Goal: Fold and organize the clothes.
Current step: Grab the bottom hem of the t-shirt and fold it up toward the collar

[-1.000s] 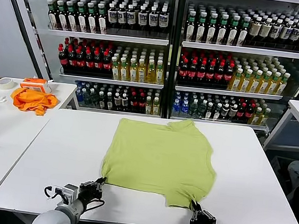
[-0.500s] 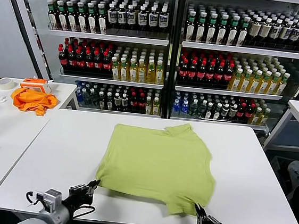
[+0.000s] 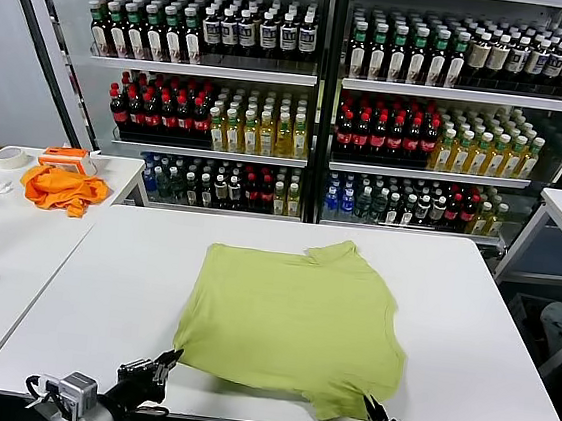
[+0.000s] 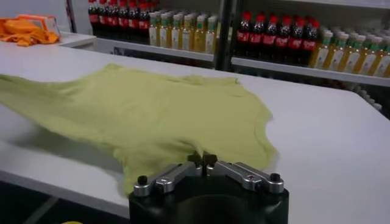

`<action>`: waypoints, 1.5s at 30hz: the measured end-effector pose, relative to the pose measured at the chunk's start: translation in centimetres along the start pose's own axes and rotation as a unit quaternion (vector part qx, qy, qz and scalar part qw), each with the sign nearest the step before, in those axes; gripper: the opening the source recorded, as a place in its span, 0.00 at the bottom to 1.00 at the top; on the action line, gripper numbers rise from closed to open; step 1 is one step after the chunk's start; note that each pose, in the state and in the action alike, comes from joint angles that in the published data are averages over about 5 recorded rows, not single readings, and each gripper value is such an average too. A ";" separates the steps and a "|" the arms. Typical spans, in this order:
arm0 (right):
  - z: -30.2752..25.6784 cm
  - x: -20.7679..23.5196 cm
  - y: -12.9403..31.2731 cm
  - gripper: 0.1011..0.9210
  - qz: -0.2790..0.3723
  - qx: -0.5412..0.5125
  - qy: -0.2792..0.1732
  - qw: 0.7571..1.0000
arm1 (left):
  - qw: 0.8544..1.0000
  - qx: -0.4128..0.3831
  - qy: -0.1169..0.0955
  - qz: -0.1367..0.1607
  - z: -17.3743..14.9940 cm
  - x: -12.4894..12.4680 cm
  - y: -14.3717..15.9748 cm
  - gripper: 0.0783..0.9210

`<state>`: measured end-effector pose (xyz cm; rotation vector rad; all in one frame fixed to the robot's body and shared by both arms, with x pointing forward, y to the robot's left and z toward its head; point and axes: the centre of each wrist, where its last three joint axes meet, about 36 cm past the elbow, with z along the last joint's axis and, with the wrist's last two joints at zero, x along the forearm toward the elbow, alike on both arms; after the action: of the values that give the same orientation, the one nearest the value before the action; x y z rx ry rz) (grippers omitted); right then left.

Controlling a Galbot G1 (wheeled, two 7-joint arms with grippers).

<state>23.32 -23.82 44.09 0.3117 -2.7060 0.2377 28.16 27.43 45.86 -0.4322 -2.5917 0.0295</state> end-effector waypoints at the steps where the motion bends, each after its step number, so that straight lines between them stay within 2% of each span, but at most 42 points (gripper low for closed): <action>1: -0.1 -0.4 -0.2 0.02 0.001 0.001 -0.001 1.000 | 1.000 0.000 -0.003 0.001 0.0 -0.3 0.2 0.00; 14: -1.2 -5.8 -2.1 0.02 0.016 0.001 -0.006 1.000 | 0.999 -0.001 -0.048 0.014 -0.7 -5.6 2.3 0.00; 24: -1.6 -8.6 -2.9 0.02 0.027 0.000 -0.005 1.000 | 0.998 -0.005 -0.066 0.020 -1.0 -10.0 4.1 0.00; 39: -0.8 -11.2 -3.3 0.02 0.034 -0.001 0.009 0.999 | 0.998 -0.017 -0.058 0.018 -1.0 -15.1 5.1 0.00; 42: -0.8 -11.6 -3.4 0.06 0.035 0.000 0.010 0.999 | 0.998 -0.019 -0.056 0.014 -1.0 -15.9 5.5 0.00; 45: -0.8 -12.0 -3.5 0.15 0.038 0.000 0.011 0.999 | 0.998 -0.021 -0.054 0.010 -1.1 -16.7 5.7 0.01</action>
<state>35.20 -24.83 40.33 0.2057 -2.6990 0.2610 44.11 27.65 38.25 -0.4852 -2.6989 0.0049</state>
